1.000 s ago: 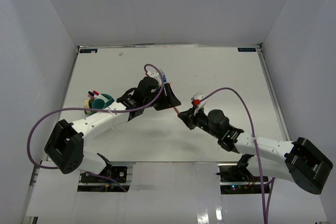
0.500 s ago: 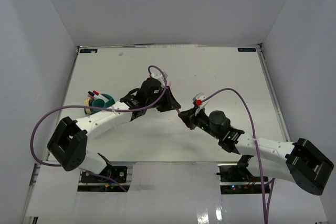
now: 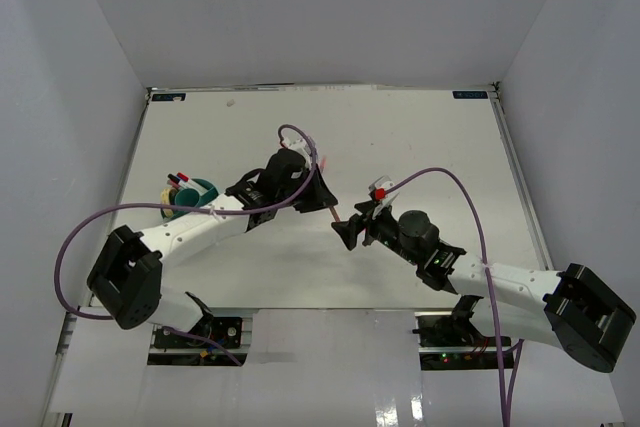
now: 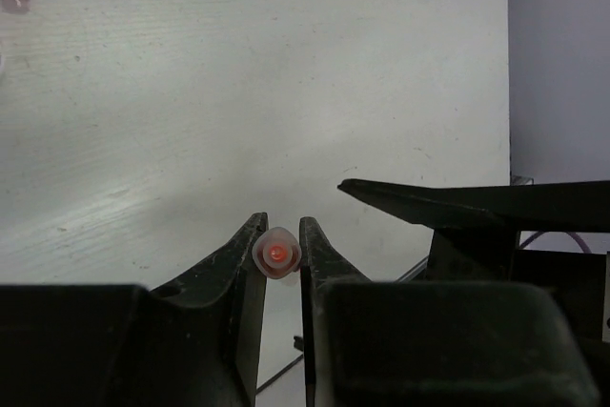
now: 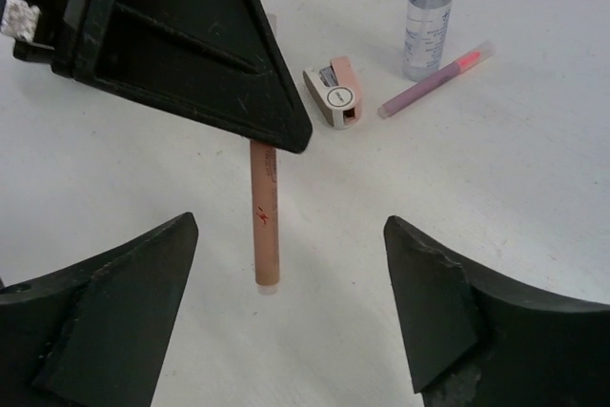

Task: Sort the stationery into containers
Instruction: Place the pen in the storage box.

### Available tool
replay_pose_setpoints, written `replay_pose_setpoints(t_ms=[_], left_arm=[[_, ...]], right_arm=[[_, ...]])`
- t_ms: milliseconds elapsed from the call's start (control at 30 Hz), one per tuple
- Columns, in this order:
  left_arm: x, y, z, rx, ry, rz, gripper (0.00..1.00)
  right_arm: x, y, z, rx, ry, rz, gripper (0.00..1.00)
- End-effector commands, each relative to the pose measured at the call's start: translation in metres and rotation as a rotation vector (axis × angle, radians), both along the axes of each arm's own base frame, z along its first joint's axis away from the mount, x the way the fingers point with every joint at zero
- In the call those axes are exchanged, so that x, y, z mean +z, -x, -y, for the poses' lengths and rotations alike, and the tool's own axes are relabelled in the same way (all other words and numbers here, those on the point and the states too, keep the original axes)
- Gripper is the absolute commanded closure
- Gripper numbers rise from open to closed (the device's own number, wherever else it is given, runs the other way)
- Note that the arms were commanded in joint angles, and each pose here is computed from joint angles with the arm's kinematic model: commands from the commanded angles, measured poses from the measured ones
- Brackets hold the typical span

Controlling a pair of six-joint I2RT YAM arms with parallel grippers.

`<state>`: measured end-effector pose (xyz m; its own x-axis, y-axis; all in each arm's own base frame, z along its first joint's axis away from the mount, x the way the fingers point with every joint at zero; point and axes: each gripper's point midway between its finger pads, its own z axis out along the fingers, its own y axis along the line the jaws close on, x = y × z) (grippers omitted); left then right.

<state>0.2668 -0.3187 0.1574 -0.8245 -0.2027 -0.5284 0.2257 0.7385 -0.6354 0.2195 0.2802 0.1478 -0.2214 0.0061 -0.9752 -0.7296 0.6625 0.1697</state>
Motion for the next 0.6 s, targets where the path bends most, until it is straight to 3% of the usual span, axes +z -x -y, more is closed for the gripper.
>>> replay_pose_setpoints(t_ms=[0,67,233,567], left_arm=[[0.031,-0.017,-0.028,0.091,-0.023,0.101,0.9],[0.032,-0.024,-0.048,0.155,-0.058,0.126,0.9],[0.042,-0.033,-0.132,0.36,-0.12,0.162,0.92],[0.072,-0.015,-0.291,0.829,-0.402,0.293,0.95]], right_arm=[[0.008,-0.005,0.004,-0.035,-0.026,0.032,0.13],[0.007,-0.006,0.005,-0.043,-0.019,0.03,0.02],[-0.001,-0.01,0.008,-0.071,0.01,0.012,0.1],[-0.008,-0.012,0.005,-0.075,0.03,-0.011,0.1]])
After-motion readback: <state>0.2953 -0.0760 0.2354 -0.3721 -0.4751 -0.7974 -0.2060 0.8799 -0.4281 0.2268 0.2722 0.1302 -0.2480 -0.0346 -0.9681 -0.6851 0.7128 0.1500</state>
